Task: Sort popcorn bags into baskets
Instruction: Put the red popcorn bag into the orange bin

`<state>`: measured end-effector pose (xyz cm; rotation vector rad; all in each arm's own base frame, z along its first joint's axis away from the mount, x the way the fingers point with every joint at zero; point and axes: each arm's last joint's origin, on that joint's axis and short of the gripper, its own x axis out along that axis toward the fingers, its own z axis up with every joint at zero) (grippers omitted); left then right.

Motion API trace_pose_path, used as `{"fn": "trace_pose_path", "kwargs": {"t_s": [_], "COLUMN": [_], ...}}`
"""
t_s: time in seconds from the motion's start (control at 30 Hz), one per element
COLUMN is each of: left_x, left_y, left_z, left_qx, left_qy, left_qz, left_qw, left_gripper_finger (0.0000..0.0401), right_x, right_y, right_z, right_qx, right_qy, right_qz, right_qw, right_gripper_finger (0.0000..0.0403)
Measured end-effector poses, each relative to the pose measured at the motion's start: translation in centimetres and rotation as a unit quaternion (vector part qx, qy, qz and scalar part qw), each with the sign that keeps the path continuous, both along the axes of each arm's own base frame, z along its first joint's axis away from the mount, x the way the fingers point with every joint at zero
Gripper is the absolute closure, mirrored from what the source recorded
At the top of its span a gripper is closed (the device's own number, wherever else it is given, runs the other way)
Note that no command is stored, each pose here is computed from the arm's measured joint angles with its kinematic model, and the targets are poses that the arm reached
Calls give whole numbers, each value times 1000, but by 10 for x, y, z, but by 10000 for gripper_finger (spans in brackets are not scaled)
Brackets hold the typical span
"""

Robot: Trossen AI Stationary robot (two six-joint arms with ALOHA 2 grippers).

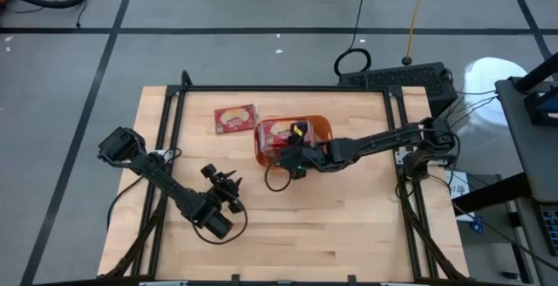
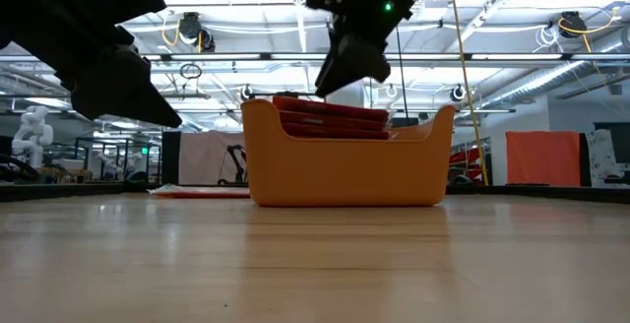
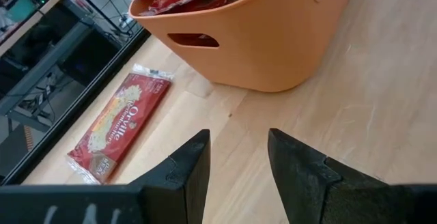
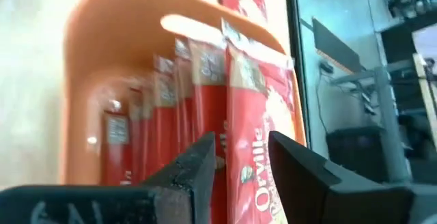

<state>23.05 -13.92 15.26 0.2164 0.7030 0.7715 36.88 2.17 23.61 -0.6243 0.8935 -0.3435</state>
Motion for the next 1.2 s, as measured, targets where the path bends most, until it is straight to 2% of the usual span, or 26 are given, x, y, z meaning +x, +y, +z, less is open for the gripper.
{"fn": "trace_pose_path", "kwargs": {"t_s": [0.13, 0.23, 0.43, 0.57, 0.67, 0.8, 0.9, 1.2], "left_x": [-1, -3, -4, -5, -5, -5, -4, 2], "left_y": [-2, -4, -7, -9, -12, -15, -15, -8], "left_z": [0, 0, 0, 0, 0, 0, 0, 0], "left_qx": [-3, -5, -12, -16, -23, -28, -26, -26], "left_qy": [-3, -7, -16, -21, -29, -36, -34, -35], "left_qz": [-2, -4, -4, -6, -9, -15, -19, -5], "left_qw": [1000, 1000, 1000, 1000, 999, 999, 999, 999], "left_gripper_finger": [249, 249, 249, 249, 249, 249, 249, 249], "right_x": [-3, -6, 1, 4, -1, -15, -25, -39], "right_y": [2, -5, -33, -54, -69, -84, -91, -91], "right_z": [12, 24, 33, 19, 1, -23, -38, -58], "right_qx": [35, 72, 181, 215, 260, 283, 289, 309], "right_qy": [-34, -82, -169, -230, -278, -316, -312, -299], "right_qz": [1, -30, -41, -24, -4, -18, -36, -15], "right_qw": [999, 994, 968, 949, 925, 905, 905, 903], "right_gripper_finger": [271, 272, 310, 355, 389, 396, 395, 402]}}
